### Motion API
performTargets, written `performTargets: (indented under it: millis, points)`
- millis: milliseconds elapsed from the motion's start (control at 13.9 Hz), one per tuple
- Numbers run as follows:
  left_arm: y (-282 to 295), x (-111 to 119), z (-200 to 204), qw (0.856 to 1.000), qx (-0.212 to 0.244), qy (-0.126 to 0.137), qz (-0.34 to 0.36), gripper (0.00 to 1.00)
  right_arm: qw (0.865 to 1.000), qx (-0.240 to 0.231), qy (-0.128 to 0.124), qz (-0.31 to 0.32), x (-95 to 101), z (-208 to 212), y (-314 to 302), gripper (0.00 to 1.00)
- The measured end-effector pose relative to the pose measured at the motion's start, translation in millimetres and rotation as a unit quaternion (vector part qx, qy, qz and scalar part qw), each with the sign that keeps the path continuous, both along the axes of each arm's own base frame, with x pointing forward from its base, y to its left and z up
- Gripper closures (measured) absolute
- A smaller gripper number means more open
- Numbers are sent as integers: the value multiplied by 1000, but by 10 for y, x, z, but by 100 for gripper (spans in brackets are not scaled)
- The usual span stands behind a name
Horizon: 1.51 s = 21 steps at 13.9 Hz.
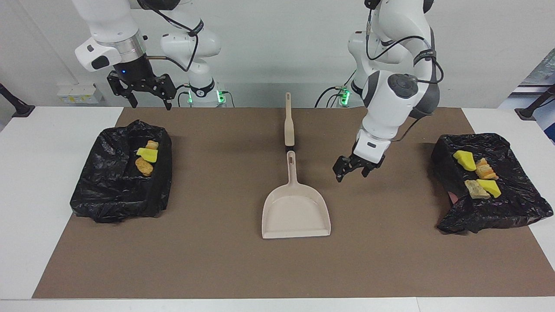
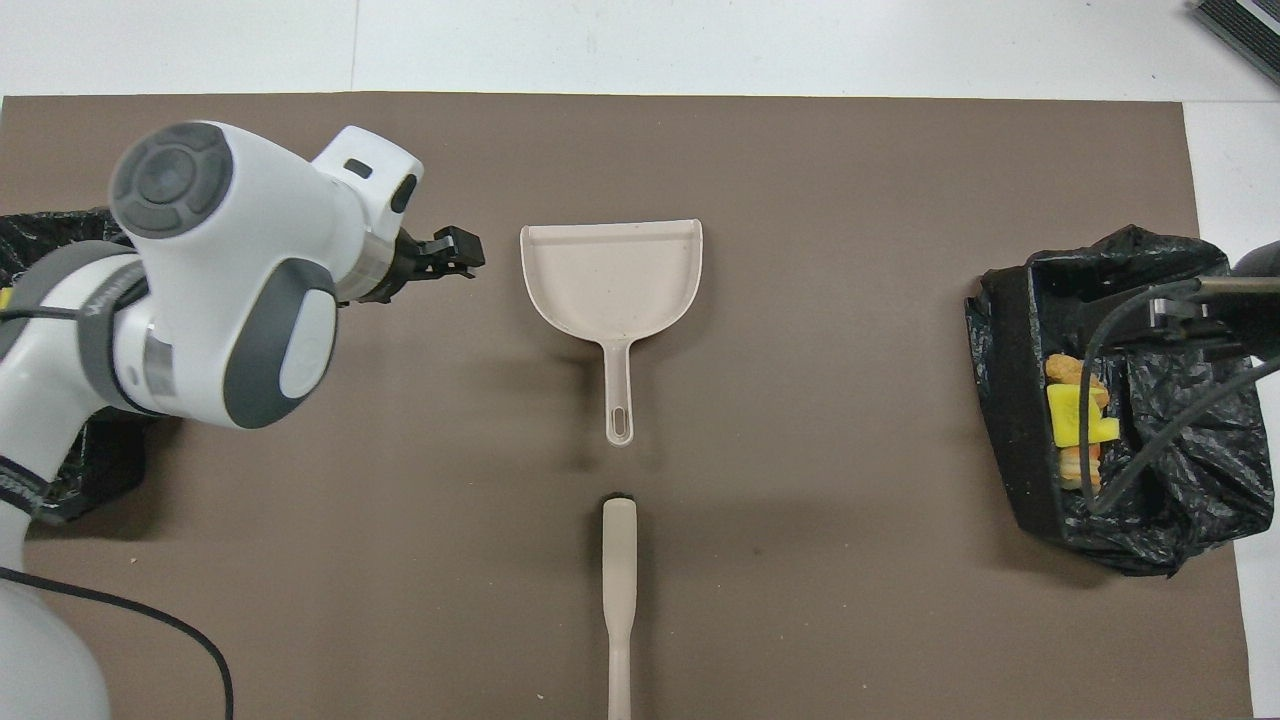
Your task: Sweep and dump trash in bin
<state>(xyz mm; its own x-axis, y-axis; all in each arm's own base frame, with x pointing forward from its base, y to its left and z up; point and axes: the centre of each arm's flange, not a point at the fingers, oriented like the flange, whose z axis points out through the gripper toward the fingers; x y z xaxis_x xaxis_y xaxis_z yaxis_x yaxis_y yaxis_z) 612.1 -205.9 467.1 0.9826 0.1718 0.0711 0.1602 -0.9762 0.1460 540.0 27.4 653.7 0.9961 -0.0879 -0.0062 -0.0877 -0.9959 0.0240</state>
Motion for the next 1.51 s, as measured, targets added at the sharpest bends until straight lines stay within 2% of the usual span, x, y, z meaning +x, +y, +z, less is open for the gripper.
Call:
performTargets:
  millis: [288, 576, 720, 1080, 1511]
  points:
    - [960, 181, 309, 998, 12, 7, -54, 0, 1000, 0, 0, 0, 0, 0, 0, 0]
    - [1621, 102, 588, 996, 15, 6, -86, 0, 1000, 0, 0, 0, 0, 0, 0, 0]
    - [1883, -37, 810, 994, 17, 9, -108, 0, 1000, 0, 0, 0, 0, 0, 0, 0]
    - [2049, -386, 1319, 988, 59, 8, -143, 0, 1000, 0, 0, 0, 0, 0, 1, 0]
    - [1953, -551, 1420, 985, 62, 27, -157, 0, 1000, 0, 0, 0, 0, 0, 1, 0]
